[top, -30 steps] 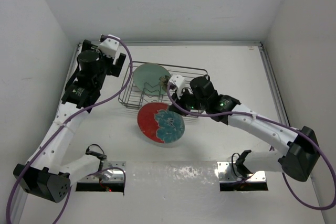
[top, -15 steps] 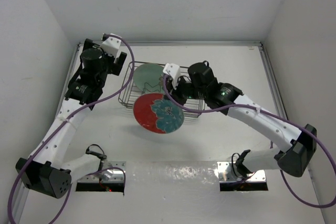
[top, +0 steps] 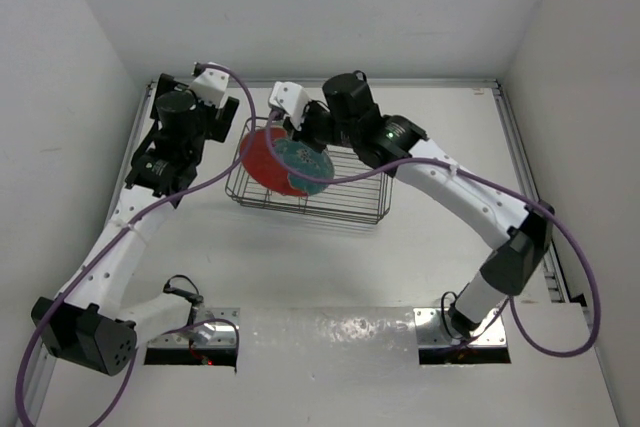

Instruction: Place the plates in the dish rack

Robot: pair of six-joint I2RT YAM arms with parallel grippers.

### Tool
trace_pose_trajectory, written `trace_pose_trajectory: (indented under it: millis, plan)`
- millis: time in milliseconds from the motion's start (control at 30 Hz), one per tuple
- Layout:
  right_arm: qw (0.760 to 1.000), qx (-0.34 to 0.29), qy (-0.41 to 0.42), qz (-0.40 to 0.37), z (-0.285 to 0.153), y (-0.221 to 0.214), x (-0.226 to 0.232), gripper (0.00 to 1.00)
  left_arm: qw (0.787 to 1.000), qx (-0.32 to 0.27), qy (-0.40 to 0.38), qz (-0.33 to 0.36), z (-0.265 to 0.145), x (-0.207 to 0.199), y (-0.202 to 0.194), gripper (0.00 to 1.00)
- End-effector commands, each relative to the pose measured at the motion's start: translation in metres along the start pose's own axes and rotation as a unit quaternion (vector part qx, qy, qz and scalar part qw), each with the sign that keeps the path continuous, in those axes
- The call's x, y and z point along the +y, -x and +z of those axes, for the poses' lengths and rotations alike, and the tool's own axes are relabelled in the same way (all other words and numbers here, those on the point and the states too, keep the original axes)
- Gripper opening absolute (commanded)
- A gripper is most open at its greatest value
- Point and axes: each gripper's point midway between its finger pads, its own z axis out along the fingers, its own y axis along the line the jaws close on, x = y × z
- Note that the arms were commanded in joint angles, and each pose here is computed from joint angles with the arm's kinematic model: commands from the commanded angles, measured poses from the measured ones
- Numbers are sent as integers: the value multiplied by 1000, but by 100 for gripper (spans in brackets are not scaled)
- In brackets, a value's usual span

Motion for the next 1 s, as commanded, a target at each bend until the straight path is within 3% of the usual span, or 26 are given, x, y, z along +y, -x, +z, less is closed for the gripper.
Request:
trace_pose_trajectory:
  millis: [0,300,967]
  plan:
    - [986,-95,-97,-95,-19,84,-58,0,999,-21,39,-15,-2,21,20,100]
    - [980,-47,-111,-160,21,57,-74,0,999,-13,35,-11,11,18,16,100]
    - [990,2,-13,-141,91,-39,-26,0,1000,0,10,-5,26,3,-5,100]
